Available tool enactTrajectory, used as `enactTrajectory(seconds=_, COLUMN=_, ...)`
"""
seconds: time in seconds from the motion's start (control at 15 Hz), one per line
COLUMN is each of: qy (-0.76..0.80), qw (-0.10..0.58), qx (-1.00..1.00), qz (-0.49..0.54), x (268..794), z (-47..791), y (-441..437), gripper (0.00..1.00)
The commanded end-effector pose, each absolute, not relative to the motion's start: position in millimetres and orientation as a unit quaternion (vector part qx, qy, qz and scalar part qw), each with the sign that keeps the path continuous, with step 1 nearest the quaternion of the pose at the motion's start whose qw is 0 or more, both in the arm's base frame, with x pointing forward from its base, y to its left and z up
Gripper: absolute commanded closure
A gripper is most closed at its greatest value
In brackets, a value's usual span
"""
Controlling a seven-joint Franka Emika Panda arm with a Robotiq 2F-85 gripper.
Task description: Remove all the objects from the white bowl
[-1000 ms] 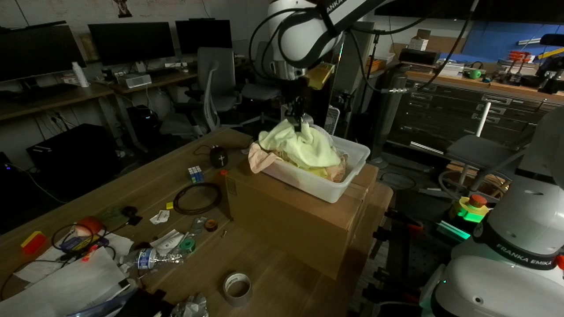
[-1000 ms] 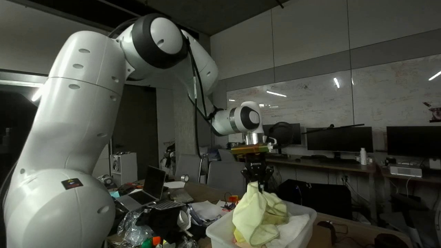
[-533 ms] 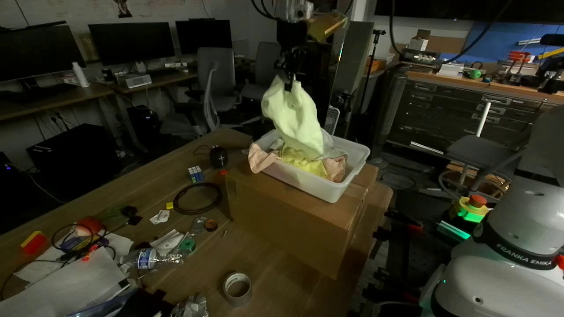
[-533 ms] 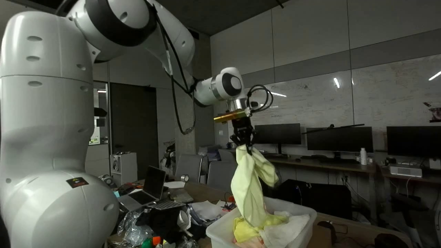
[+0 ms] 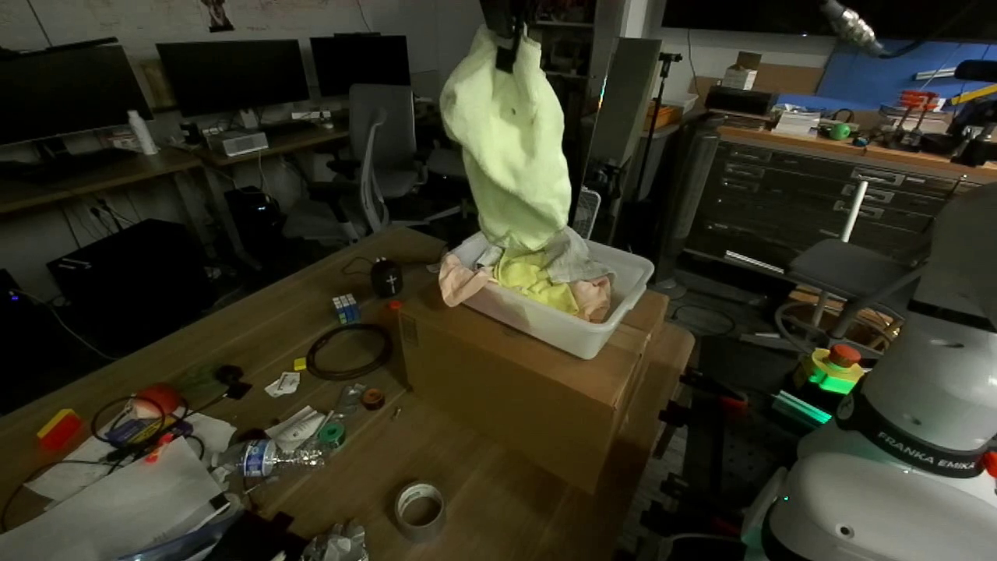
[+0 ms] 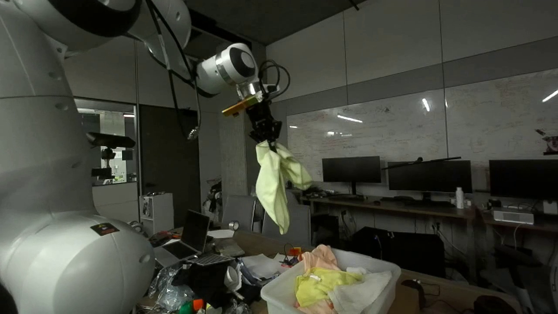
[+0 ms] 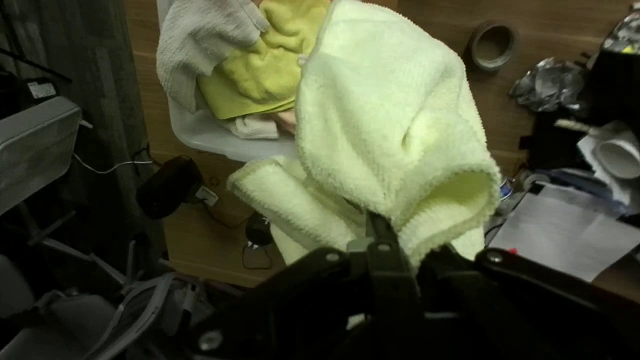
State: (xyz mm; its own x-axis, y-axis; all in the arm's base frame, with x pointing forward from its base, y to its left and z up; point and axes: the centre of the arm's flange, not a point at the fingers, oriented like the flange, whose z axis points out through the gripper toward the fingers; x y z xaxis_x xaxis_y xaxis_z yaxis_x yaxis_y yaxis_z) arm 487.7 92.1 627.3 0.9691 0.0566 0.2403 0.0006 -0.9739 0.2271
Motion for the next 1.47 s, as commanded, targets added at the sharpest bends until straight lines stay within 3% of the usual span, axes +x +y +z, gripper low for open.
enactTrajectory(seconds=0.0, qy=0.105, qw=0.092, qx=0.986, qz=0.088, x=498.4, z=638.9, y=178.6, gripper=0.99)
enactTrajectory(seconds=0.4, qy=0.234, qw=0.0, qx=0.971, qz=0.045, x=520.1, z=611.2, y=272.5, gripper=0.99)
enactTrajectory(seconds=0.53, qy=0.281, qw=-0.006, qx=0.96, qz=0.02, x=527.6, z=596.6, y=282.1, gripper=0.7)
enactTrajectory(seconds=0.8, qy=0.341, qw=0.017, qx=0.939, qz=-0.038, x=537.7, z=572.1, y=281.3, gripper=0.42)
enactTrajectory(seconds=1.13, qy=0.282, qw=0.057, qx=0.955, qz=-0.072, x=542.4, z=548.8, y=229.6, gripper=0.04)
enactTrajectory(seconds=1.2, qy=0.267, qw=0.061, qx=0.959, qz=-0.079, x=541.6, z=543.0, y=211.8, gripper=0.0)
enactTrajectory(seconds=1.4, qy=0.223, qw=0.071, qx=0.969, qz=-0.086, x=540.2, z=521.0, y=161.0, gripper=0.0)
